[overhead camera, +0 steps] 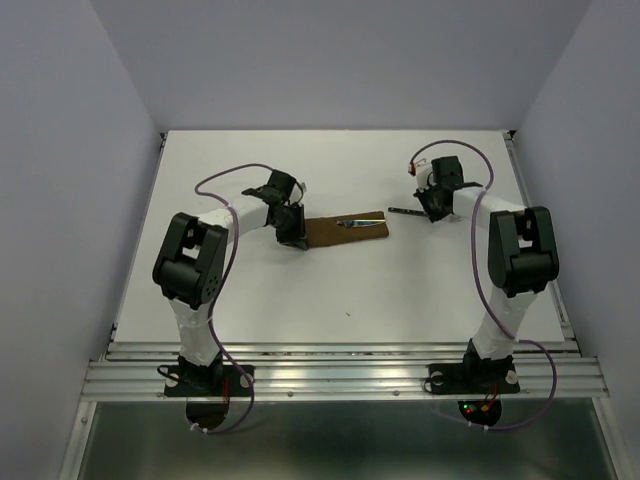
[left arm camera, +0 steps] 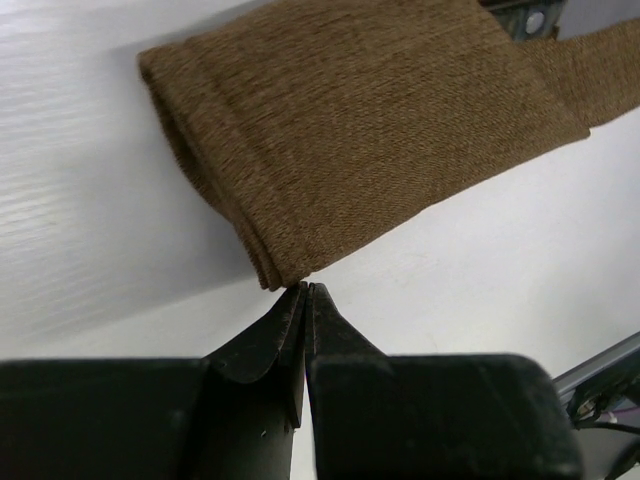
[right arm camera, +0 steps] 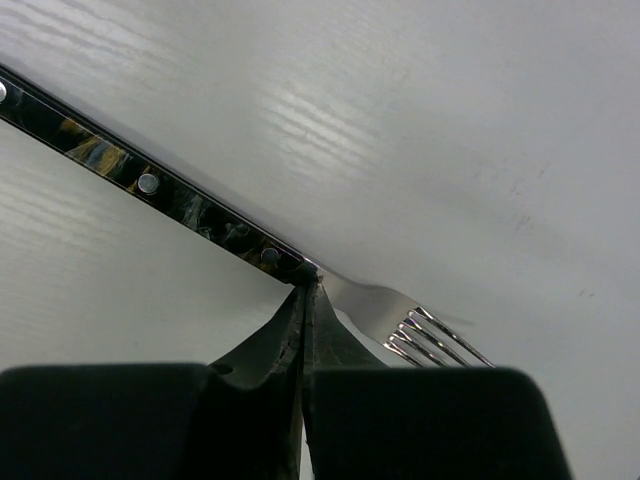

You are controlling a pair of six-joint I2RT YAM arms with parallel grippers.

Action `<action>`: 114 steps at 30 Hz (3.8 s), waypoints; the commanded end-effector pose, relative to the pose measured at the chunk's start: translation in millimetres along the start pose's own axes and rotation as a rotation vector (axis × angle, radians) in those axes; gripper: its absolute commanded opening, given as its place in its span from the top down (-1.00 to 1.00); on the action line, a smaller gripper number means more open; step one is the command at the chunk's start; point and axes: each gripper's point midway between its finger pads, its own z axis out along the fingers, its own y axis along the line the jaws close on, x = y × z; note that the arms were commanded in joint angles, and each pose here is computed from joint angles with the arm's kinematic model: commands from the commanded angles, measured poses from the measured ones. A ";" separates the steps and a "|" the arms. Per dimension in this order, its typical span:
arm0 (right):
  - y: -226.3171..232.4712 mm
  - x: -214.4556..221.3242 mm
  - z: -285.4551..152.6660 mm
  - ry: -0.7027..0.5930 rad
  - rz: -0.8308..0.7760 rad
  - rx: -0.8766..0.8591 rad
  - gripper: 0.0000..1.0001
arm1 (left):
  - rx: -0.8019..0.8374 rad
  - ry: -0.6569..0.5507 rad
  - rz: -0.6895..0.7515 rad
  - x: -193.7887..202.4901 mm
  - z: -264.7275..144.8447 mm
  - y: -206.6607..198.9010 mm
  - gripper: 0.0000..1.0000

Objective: Fold the napkin into a case and place the utensils inside
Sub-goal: Move the fork to the center of the board, then pick up the fork from the center of the board, then stuff the fork into the folded napkin.

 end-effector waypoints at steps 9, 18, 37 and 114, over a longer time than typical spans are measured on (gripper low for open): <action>54.8 31.1 -57.5 0.121 0.165 -0.121 0.99 | -0.061 -0.089 -0.031 -58.0 -5.1 29.3 0.73; 28.7 -16.0 -97.0 -0.128 0.158 -0.015 0.06 | -0.084 -0.164 -0.054 -105.6 -6.3 29.9 0.73; 58.2 2.1 -28.6 0.060 -0.146 -0.091 -0.17 | -0.081 -0.176 -0.068 -75.6 -28.9 34.5 0.73; 145.9 -43.3 -42.5 -0.100 -0.836 -0.170 0.99 | 0.031 -0.068 -0.068 -90.6 6.0 25.3 0.73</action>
